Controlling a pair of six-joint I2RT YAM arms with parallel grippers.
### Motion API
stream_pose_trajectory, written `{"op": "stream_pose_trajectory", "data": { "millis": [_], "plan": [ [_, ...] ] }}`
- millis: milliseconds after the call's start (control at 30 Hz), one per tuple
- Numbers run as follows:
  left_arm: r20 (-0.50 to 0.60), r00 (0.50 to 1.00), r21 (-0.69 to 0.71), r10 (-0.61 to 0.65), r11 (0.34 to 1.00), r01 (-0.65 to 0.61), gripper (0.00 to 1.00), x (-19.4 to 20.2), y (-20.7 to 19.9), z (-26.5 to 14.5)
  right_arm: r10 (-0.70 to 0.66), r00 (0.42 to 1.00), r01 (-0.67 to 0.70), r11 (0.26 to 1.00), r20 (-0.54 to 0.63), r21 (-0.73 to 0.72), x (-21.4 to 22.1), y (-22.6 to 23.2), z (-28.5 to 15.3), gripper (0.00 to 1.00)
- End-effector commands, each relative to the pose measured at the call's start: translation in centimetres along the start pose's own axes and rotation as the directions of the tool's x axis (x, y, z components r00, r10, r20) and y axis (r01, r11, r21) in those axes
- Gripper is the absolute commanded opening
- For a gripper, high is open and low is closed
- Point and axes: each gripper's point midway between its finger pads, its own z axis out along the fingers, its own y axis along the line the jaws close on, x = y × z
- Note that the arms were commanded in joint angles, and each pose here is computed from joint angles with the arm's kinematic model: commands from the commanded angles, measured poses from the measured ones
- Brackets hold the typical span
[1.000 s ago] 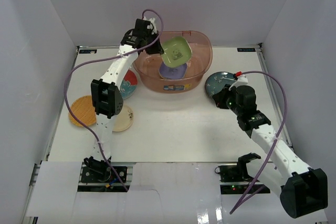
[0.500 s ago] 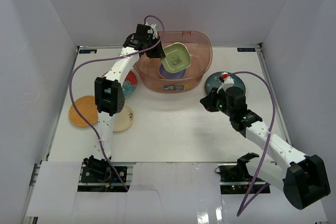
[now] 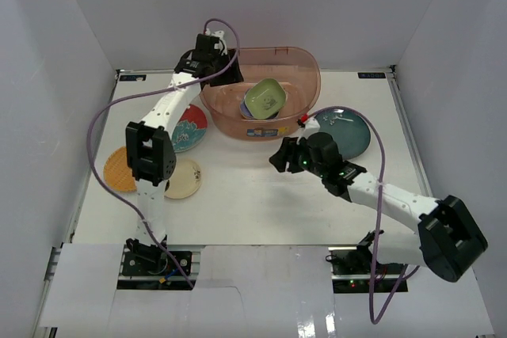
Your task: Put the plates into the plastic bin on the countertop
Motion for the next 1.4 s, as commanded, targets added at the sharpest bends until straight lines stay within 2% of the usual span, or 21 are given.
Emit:
{"op": "stream_pose_trajectory", "data": {
  "millis": [0,33,100,133,167,200,233,333,367,400,467,500,533,567,667,700,833,933,1067,1133,1367],
  "plan": [
    [0.317,0.948,-0.009,-0.028,0.999,0.032,0.67,-8.2,-2.8,-13.0,-0.007,0.998,0.011,0.998,0.062,-0.060,-1.6,4.2,2.7,0.65],
    [0.268,0.963,-0.062,-0.038,0.996,0.057,0.66,-5.0,-0.8,-12.6,0.006,0.999,-0.003,0.997,0.042,-0.072,-0.9,4.7,3.3,0.66],
    [0.329,0.942,-0.140,-0.065,0.983,0.117,0.65,-4.2,1.5,-15.4,0.066,0.997,-0.063,0.990,0.026,-0.125,0.3,6.5,4.9,0.71],
    [0.407,0.911,-0.135,-0.073,0.981,0.139,0.65,-4.7,1.4,-20.0,0.075,0.997,-0.073,0.986,0.012,-0.153,1.3,7.8,5.2,0.73],
    [0.358,0.927,-0.193,-0.108,0.963,0.187,0.65,-0.5,3.7,-19.4,0.084,0.996,-0.083,0.984,-0.001,-0.160,1.8,8.5,6.2,0.73],
    [0.397,0.909,-0.232,-0.123,0.945,0.229,0.65,0.3,5.4,-20.9,0.087,0.996,-0.086,0.980,-0.005,-0.177,2.4,10.0,6.6,0.74],
    [0.408,0.901,-0.247,-0.145,0.933,0.262,0.65,3.2,6.6,-22.9,0.081,0.996,-0.086,0.982,-0.031,-0.167,3.4,10.2,7.6,0.75],
    [0.425,0.887,-0.318,-0.178,0.889,0.331,0.65,7.6,9.7,-25.1,0.065,0.997,-0.073,0.972,-0.045,-0.225,3.7,13.4,8.6,0.78],
    [0.442,0.877,-0.318,-0.186,0.882,0.348,0.65,8.7,10.1,-26.4,0.050,0.998,-0.059,0.973,-0.046,-0.224,3.8,13.7,8.8,0.76],
    [0.395,0.894,-0.368,-0.212,0.855,0.366,0.65,11.8,11.7,-25.9,0.031,0.999,-0.039,0.975,-0.038,-0.217,3.4,14.1,8.7,0.64],
    [0.378,0.897,-0.386,-0.230,0.841,0.379,0.64,14.2,12.4,-26.6,-0.020,0.999,0.025,0.971,0.025,-0.239,1.4,14.7,7.4,0.58],
    [0.363,0.897,-0.404,-0.254,0.824,0.397,0.64,15.9,13.1,-26.4,-0.042,0.997,0.055,0.971,0.063,-0.233,0.0,15.0,7.1,0.51],
    [0.367,0.892,-0.413,-0.264,0.813,0.410,0.64,16.7,13.4,-26.5,-0.108,0.993,0.117,0.972,0.054,-0.204,-0.2,14.5,6.8,0.51],
    [0.373,0.886,-0.421,-0.276,0.801,0.427,0.64,17.5,13.7,-27.0,-0.140,0.989,0.146,0.973,0.043,-0.181,-0.5,14.4,7.0,0.52],
    [0.385,0.851,-0.440,-0.356,0.740,0.509,0.67,20.2,14.9,-26.7,-0.190,0.981,0.183,0.972,-0.036,-0.148,0.2,14.4,8.3,0.66],
    [0.391,0.838,-0.432,-0.382,0.727,0.533,0.69,20.8,14.9,-26.6,-0.176,0.983,0.166,0.972,-0.046,-0.167,0.8,14.7,8.5,0.73],
    [0.374,0.777,-0.403,-0.506,0.666,0.627,0.72,24.6,15.2,-25.2,-0.070,0.988,0.035,0.970,-0.139,-0.241,6.4,16.0,10.3,0.82],
    [0.427,0.753,-0.397,-0.500,0.645,0.653,0.74,24.4,15.7,-25.9,0.000,0.984,-0.051,0.957,-0.180,-0.284,7.7,18.1,11.8,0.81],
    [0.473,0.735,-0.389,-0.486,0.633,0.669,0.75,24.0,16.1,-26.9,0.071,0.978,-0.123,0.956,-0.196,-0.265,8.4,19.0,14.1,0.65],
    [0.498,0.719,-0.353,-0.484,0.644,0.678,0.75,23.0,15.6,-27.5,0.113,0.969,-0.165,0.957,-0.220,-0.239,9.5,18.8,15.3,0.63],
    [0.532,0.724,-0.308,-0.439,0.695,0.649,0.78,21.1,14.8,-29.0,0.241,0.941,-0.281,0.948,-0.239,-0.151,11.8,17.9,19.0,0.62]
  ]
}}
